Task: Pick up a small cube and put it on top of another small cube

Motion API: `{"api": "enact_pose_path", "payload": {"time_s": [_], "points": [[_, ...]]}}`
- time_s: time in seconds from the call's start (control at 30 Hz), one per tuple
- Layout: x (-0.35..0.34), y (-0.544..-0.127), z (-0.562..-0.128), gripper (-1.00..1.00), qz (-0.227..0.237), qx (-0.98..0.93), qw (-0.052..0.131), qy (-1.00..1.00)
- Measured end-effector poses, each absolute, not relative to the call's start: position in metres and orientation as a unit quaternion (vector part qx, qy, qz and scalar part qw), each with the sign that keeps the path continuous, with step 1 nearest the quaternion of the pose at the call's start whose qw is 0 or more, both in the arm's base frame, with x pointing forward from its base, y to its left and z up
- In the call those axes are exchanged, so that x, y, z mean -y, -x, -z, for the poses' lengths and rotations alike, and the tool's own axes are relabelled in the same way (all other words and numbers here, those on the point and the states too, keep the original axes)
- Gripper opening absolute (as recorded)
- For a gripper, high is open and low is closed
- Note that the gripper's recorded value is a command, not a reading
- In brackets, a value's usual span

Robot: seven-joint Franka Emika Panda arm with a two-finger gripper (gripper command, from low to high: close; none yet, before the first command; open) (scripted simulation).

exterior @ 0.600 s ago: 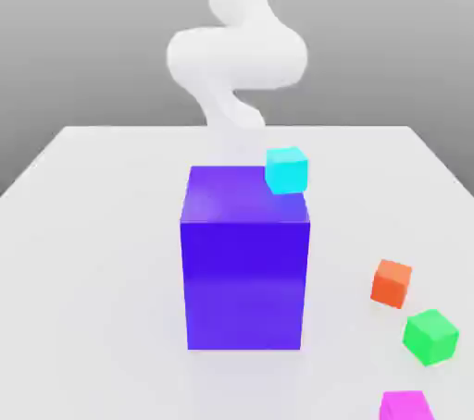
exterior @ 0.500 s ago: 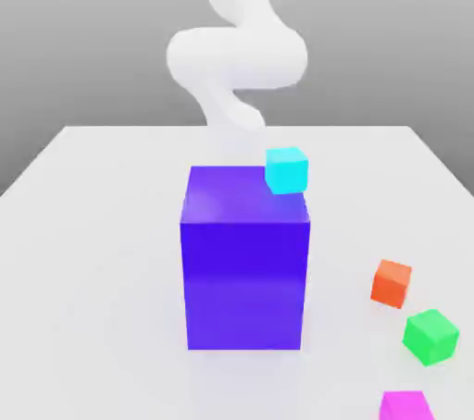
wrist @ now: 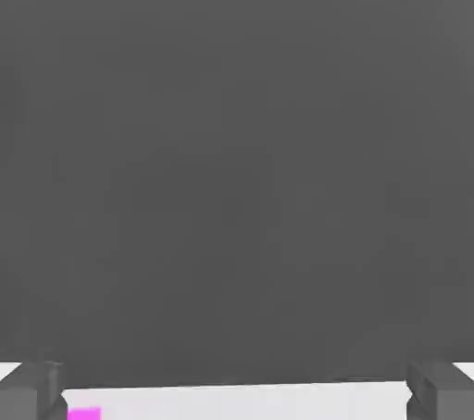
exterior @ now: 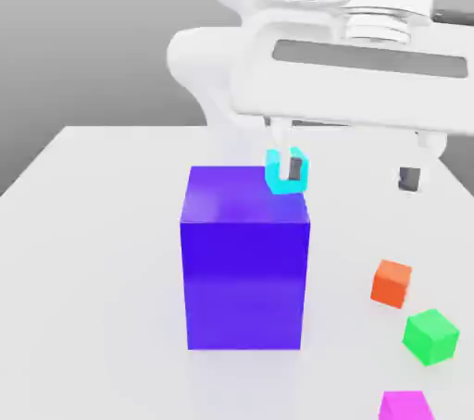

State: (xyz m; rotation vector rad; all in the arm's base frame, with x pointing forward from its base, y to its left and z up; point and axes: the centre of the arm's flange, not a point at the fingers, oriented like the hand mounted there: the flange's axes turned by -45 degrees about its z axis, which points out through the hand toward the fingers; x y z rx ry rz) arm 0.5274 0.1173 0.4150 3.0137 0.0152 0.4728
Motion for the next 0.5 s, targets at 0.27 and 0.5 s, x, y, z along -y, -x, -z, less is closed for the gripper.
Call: {"api": "enact_pose_path", "payload": {"time_s": [0.27,0.5], "points": [[-0.164,-0.532,-0.282,0.0,-0.066,-0.015,0.027,-0.997],[-0.201,-0.513,-0.175,0.0,-0.003,-0.018,0.0,-1.0]]}}
